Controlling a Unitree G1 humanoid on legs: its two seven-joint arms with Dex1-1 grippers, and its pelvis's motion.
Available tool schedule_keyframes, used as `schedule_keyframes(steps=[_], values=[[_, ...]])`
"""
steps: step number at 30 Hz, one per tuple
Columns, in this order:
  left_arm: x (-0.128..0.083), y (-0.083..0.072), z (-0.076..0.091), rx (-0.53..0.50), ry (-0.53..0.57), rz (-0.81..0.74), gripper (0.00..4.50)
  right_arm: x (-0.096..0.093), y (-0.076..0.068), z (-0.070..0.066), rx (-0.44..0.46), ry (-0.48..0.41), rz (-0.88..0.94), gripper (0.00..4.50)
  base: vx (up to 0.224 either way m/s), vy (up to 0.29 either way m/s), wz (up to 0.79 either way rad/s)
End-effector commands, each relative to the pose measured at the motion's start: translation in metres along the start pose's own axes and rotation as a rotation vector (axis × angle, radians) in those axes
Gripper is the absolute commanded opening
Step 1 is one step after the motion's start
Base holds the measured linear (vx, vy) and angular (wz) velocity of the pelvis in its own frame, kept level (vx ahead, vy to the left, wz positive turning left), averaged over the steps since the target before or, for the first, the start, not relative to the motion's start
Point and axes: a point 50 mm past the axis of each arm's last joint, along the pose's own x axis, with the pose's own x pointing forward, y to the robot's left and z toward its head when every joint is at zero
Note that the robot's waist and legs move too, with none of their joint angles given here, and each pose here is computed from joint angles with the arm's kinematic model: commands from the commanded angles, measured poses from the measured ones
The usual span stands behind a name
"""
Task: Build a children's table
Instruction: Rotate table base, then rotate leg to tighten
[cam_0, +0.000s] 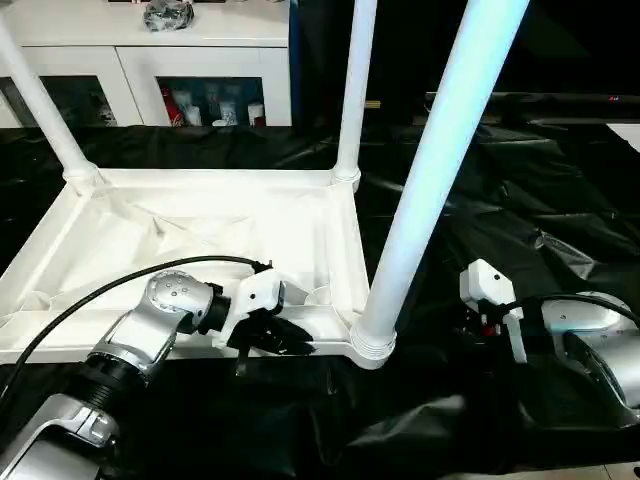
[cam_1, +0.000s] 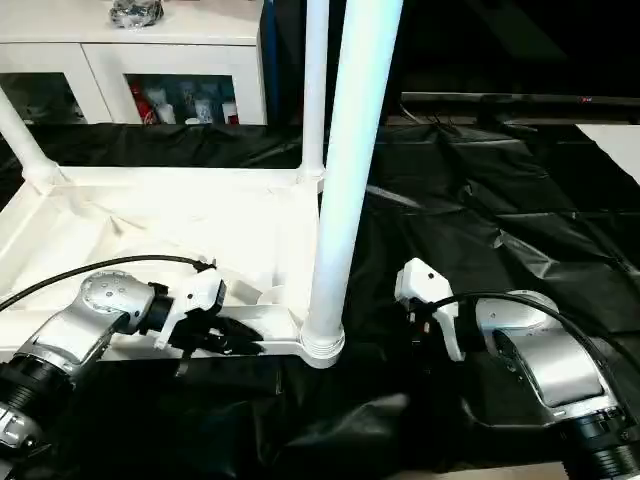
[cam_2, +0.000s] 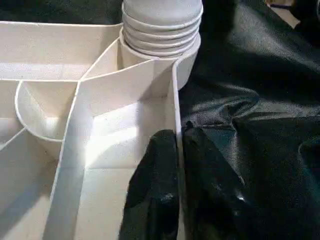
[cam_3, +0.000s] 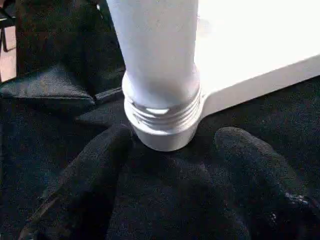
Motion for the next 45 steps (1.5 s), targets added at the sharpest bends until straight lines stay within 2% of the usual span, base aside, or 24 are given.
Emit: schedule_keyframes(steps=[1, 7, 9, 12, 13, 17, 18, 19, 22, 25, 28, 33, 37, 43, 44, 45], values=[[-0.005, -0.001, -0.008, -0.032, 0.023, 0.010, 0.12, -0.001, 0.001, 0.003, -0.016, 0.000, 0.005, 3.25, 0.000, 0.000, 0.00], [-0.005, -0.002, -0.013, -0.047, 0.059, 0.037, 0.06, 0.001, -0.001, 0.003, -0.026, -0.001, -0.016, 3.25, 0.000, 0.000, 0.00], [-0.003, 0.000, -0.015, -0.051, 0.077, 0.082, 0.06, 0.002, -0.006, 0.003, 0.000, -0.021, -0.055, 3.25, 0.000, 0.000, 0.00], [0.003, 0.011, -0.015, -0.114, 0.091, 0.234, 0.00, 0.007, -0.010, 0.004, 0.014, -0.053, -0.084, 3.63, 0.000, 0.000, 0.00], [0.005, 0.013, -0.014, -0.133, 0.076, 0.263, 0.00, 0.009, -0.011, 0.005, 0.020, -0.067, -0.090, 3.63, 0.000, 0.000, 0.00], [0.012, 0.015, -0.004, -0.141, 0.033, 0.287, 0.00, 0.017, -0.016, 0.009, 0.007, -0.097, -0.129, 3.88, 0.000, 0.000, 0.00], [0.015, 0.014, 0.000, -0.137, 0.034, 0.286, 0.00, 0.023, -0.020, 0.010, -0.024, -0.100, -0.180, 4.08, 0.000, 0.000, 0.00], [0.016, 0.014, 0.000, -0.138, 0.034, 0.286, 0.00, 0.024, -0.021, 0.011, -0.030, -0.101, -0.193, 4.13, 0.000, 0.000, 0.00], [0.018, 0.019, 0.000, -0.166, 0.077, 0.345, 0.00, 0.032, -0.041, 0.016, -0.045, -0.125, -0.381, 4.13, 0.000, 0.000, 0.00], [0.019, 0.022, 0.004, -0.181, 0.075, 0.374, 0.00, 0.033, -0.047, 0.018, -0.010, -0.149, -0.425, 4.13, 0.000, 0.000, 0.00], [0.025, 0.016, 0.011, -0.159, 0.055, 0.313, 0.00, 0.040, -0.046, 0.020, -0.023, -0.148, -0.385, 4.13, 0.000, 0.000, 0.00], [0.027, 0.011, 0.007, -0.187, 0.116, 0.258, 0.00, 0.048, -0.040, 0.018, -0.041, -0.131, -0.286, 4.13, 0.000, 0.000, 0.00], [0.032, 0.012, 0.016, -0.195, 0.077, 0.261, 0.00, 0.054, -0.044, 0.018, -0.043, -0.131, -0.277, 4.13, 0.000, 0.000, 0.00], [0.032, 0.012, 0.016, -0.168, 0.077, 0.245, 0.00, 0.059, -0.049, 0.019, -0.035, -0.128, -0.273, 4.13, 0.000, 0.000, 0.00], [0.029, 0.013, 0.015, -0.160, 0.081, 0.246, 0.00, 0.061, -0.050, 0.020, -0.031, -0.132, -0.261, 3.86, 0.000, 0.000, 0.00], [0.028, 0.014, 0.014, -0.159, 0.082, 0.248, 0.00, 0.062, -0.050, 0.021, -0.028, -0.133, -0.257, 3.86, 0.000, 0.000, 0.00]])
